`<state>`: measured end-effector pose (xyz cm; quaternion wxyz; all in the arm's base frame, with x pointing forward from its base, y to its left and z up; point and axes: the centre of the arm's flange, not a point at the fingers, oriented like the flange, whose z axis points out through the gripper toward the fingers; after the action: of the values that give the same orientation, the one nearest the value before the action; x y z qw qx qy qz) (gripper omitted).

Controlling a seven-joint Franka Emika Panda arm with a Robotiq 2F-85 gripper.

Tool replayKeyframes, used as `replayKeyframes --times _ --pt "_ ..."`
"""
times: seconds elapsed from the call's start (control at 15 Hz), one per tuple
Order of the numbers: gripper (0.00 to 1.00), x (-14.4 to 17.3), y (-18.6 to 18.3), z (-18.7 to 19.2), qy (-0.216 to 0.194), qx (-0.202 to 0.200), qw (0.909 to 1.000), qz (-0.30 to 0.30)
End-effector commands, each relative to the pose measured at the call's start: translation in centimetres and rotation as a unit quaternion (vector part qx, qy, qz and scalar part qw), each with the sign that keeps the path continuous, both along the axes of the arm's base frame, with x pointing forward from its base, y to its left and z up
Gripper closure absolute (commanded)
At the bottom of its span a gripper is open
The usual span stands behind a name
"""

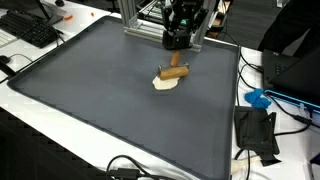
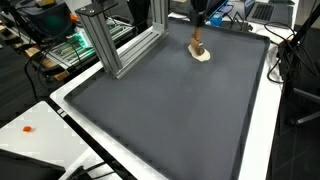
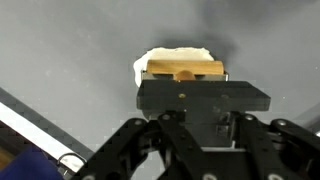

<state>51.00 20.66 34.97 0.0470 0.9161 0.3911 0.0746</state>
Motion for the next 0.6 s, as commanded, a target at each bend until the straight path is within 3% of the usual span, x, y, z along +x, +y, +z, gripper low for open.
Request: replayKeyframes --times 0.0,0.53 --pt "0.78 -0.6 -1.6 -1.8 0.021 -0.013 0.9989 0.039" --pt "0.78 -0.3 -3.9 -2.8 0.053 -0.037 0.9979 -0.007"
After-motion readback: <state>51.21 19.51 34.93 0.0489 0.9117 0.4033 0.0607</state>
